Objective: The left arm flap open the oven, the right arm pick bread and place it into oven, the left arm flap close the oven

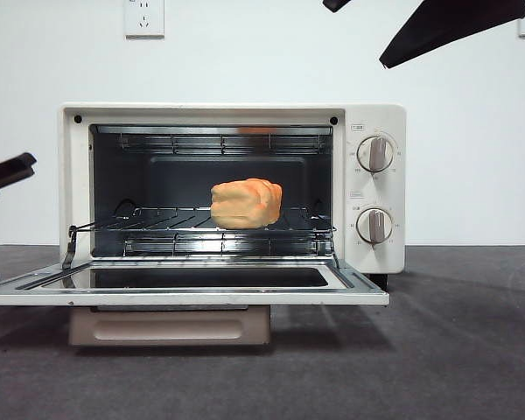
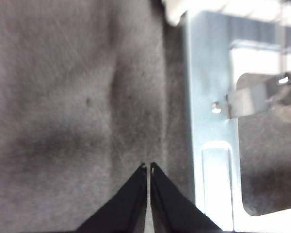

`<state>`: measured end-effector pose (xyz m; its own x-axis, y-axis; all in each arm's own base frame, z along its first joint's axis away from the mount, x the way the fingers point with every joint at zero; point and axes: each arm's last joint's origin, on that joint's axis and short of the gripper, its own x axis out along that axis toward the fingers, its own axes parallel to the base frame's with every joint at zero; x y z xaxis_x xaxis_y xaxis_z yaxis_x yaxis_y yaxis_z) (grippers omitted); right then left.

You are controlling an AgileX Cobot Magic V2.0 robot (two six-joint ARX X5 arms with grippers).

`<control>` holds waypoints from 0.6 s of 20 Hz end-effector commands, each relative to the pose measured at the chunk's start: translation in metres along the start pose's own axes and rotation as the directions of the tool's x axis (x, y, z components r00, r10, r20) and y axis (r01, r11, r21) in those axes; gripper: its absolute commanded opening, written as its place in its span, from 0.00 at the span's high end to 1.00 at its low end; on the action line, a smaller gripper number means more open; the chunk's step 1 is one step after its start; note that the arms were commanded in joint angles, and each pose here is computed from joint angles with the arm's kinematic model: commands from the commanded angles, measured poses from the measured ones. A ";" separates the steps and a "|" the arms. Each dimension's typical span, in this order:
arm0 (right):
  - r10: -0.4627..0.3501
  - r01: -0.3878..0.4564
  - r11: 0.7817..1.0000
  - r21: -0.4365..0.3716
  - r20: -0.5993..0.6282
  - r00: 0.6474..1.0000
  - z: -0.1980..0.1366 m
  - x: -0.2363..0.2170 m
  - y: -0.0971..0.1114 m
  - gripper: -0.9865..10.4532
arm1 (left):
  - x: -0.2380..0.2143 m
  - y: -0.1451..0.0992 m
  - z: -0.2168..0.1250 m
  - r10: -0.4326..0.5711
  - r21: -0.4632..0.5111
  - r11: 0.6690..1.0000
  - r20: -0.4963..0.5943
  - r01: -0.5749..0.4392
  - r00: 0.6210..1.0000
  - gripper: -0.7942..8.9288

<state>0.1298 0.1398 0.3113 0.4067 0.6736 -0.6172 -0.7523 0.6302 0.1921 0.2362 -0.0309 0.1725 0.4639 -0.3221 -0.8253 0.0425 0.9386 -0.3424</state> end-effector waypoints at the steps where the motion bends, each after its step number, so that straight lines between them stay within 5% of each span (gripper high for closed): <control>1: 0.006 -0.006 1.000 -0.016 0.013 1.000 0.003 0.000 0.002 0.57 | 0.007 0.000 0.002 -0.041 0.021 0.999 -0.010 0.041 0.999 0.90; 12: 0.006 -0.005 1.000 -0.015 0.014 1.000 0.003 0.000 0.002 0.57 | 0.017 0.005 0.000 -0.194 -0.032 0.981 -0.077 0.192 0.978 0.90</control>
<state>0.1299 0.1398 0.3113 0.4069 0.6737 -0.6169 -0.7524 0.6301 0.1920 0.2434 -0.0287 0.1584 0.3948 -0.4708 -0.7890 0.0813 0.8732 -0.4805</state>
